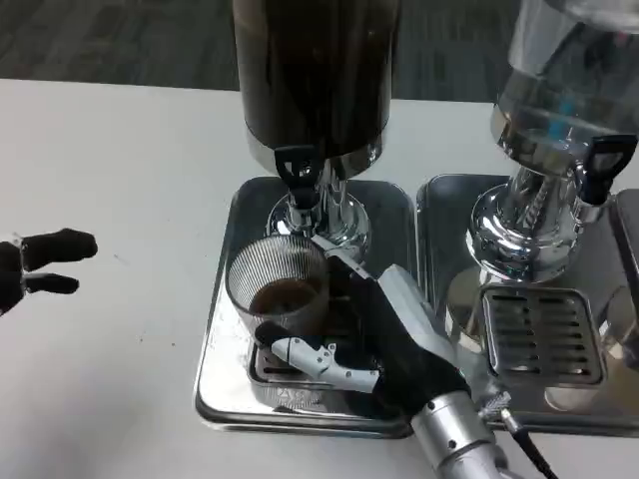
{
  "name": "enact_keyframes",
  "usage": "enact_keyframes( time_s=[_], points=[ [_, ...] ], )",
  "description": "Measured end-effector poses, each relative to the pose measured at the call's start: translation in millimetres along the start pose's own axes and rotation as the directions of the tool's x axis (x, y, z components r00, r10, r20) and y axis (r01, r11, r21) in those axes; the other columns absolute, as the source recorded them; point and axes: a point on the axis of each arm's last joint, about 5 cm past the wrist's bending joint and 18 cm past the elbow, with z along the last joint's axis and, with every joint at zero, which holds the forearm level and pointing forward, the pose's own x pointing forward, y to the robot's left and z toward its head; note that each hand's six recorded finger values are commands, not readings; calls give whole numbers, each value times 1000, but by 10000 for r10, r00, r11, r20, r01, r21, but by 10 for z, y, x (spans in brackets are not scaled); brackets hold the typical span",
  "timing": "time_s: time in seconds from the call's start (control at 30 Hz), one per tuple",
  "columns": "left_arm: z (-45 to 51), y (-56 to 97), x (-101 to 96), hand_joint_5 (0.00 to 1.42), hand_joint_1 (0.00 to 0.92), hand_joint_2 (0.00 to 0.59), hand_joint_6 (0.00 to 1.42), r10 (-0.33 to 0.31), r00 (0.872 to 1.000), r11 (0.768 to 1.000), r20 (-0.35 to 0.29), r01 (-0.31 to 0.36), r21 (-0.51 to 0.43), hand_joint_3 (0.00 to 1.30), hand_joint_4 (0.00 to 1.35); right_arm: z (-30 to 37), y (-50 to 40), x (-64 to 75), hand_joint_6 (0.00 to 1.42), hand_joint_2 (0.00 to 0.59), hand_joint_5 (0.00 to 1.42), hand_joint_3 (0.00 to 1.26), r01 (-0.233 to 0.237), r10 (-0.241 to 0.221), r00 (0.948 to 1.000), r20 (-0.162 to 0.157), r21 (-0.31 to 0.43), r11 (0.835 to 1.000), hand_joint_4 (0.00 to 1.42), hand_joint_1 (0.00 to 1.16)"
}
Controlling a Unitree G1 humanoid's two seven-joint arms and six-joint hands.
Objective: Grasp the cup under the faucet to collect the drink, then remove the cup.
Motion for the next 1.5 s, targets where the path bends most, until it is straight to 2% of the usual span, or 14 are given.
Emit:
enact_keyframes(
  time_s=[0.13, 0.27, 0.6, 1.37, 1.5],
  points=[
    [0, 1, -2, 256, 0, 158, 426, 8, 10000, 10000, -3, -8, 2, 398, 328, -14, 13, -10, 280, 215, 314, 176, 168, -168, 9999, 18, 26, 9999, 232, 535],
    [0, 1, -2, 258, 0, 159, 440, 9, 10000, 10000, -8, -9, 0, 398, 329, -20, 24, -15, 378, 213, 397, 226, 254, -254, 9997, 10, 52, 9997, 322, 558],
    [-2, -6, 3, 258, 0, 163, 445, -47, 10000, 10000, -15, 47, -13, 387, 331, -26, 46, -29, 471, 213, 500, 299, 630, -632, 9979, 164, 98, 9980, 438, 562],
    [-27, -56, 45, 258, 0, 168, 451, -434, 9990, 9990, -97, 433, -136, 376, 328, -54, 81, -88, 565, 213, 576, 349, 1021, -1027, 9944, 237, 230, 9945, 494, 563],
    [-26, -83, 102, 256, 0, 174, 452, -798, 9967, 9968, -135, 798, -10, 356, 297, -62, 79, -100, 590, 219, 607, 372, 1176, -1181, 9928, 194, 244, 9928, 516, 571]
  ],
)
